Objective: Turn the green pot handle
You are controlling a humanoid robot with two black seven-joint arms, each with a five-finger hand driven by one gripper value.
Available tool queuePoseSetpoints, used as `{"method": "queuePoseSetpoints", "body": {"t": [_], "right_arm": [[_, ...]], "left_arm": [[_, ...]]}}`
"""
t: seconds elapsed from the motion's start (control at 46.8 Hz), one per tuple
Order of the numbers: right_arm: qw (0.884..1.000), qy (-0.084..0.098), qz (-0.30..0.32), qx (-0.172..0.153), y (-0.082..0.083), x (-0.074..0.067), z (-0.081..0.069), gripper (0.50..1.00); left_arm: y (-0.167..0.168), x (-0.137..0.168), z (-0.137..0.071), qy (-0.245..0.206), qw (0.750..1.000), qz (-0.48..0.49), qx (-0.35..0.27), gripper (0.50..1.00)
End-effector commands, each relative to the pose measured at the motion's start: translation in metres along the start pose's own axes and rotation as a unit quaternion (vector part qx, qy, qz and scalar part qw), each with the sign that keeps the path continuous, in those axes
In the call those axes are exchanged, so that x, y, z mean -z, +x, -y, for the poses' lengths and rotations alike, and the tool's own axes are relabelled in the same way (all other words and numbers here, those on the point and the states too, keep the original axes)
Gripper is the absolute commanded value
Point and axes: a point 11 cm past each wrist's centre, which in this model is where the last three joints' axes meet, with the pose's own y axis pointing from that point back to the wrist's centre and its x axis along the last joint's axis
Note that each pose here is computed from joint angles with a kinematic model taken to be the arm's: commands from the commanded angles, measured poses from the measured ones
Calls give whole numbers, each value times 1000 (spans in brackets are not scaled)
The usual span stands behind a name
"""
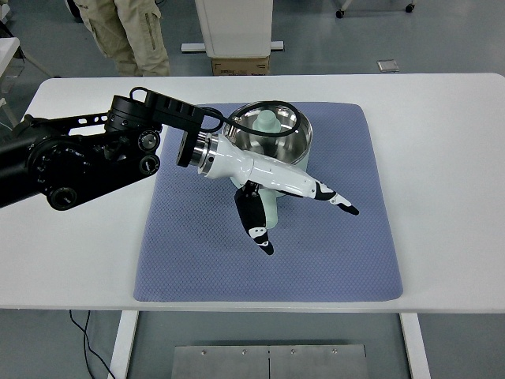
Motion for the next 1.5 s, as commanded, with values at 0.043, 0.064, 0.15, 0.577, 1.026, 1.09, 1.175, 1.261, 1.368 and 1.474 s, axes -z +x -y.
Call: {"method": "queuePoseSetpoints", "body": {"t": [0.043,0.064,0.15,0.577,1.026,1.09,1.175,1.261,1.368,1.474], "right_arm": [[1000,0,0,-1,0,0,0,1000],[1000,0,0,0,0,0,0,1000],[1000,0,0,0,0,0,0,1000],[1000,0,0,0,0,0,0,1000],[1000,0,0,-1,0,0,0,1000],[1000,0,0,0,0,0,0,1000],[1000,0,0,0,0,0,0,1000],[1000,0,0,0,0,0,0,1000],[1000,0,0,0,0,0,0,1000],[1000,0,0,0,0,0,0,1000]], "left_arm": [[-3,2,0,7,1000,6,16,1000],[-4,1,0,7,1000,6,19,1000],[-5,1,0,11,999,10,30,1000],[-22,12,1,39,996,30,77,1000],[-30,22,-1,63,992,48,94,1000],[-31,25,-3,66,992,46,96,1000],[-34,26,-3,69,991,45,101,1000],[-37,28,-3,70,991,44,106,1000],[-36,28,-4,73,990,49,108,1000],[-37,29,-5,79,989,57,113,1000]]}}
